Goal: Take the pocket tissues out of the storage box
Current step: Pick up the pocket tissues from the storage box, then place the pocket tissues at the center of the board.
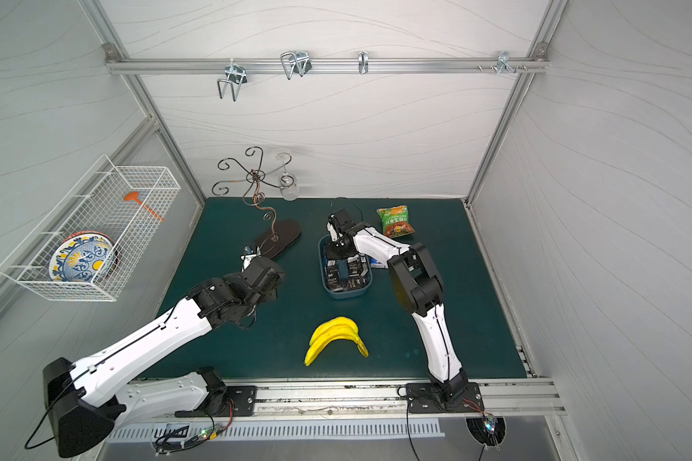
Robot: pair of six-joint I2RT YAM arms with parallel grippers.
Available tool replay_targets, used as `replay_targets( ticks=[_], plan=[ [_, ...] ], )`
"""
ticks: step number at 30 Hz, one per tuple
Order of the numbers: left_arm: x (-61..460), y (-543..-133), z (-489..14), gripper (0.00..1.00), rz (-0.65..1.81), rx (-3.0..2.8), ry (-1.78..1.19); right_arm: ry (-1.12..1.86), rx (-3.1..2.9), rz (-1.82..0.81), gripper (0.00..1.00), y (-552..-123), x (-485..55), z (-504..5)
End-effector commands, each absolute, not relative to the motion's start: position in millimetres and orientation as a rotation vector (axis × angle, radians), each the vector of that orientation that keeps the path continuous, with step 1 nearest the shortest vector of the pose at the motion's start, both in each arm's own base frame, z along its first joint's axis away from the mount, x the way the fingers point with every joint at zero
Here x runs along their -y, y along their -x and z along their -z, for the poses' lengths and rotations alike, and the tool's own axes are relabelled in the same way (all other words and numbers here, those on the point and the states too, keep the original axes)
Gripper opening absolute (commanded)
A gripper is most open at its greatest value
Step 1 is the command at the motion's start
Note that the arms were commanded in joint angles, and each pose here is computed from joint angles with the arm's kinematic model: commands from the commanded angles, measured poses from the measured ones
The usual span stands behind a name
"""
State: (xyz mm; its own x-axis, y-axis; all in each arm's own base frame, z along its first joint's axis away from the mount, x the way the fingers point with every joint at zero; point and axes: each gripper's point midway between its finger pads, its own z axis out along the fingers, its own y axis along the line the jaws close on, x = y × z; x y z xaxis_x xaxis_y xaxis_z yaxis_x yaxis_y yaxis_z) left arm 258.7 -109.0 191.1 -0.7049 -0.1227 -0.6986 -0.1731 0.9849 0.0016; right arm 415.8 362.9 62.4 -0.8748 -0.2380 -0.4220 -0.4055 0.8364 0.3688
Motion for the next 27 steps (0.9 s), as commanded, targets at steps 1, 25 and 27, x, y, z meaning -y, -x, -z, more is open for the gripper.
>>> replay_targets(
  ticks=[1,25,27],
  plan=[
    [107,-260,-197,0.41,-0.076,-2.333,0.225,0.461,-2.572,-0.769,0.19,-414,-371,-108],
    [121,-258,-212,0.41,0.050,-2.335,0.205,-0.378,-2.550,-0.558,0.20,-412,-36,-111],
    [123,-258,-216,0.41,0.065,-2.331,0.202,-0.397,-2.570,-0.550,0.20,-406,-30,-102]
  ],
)
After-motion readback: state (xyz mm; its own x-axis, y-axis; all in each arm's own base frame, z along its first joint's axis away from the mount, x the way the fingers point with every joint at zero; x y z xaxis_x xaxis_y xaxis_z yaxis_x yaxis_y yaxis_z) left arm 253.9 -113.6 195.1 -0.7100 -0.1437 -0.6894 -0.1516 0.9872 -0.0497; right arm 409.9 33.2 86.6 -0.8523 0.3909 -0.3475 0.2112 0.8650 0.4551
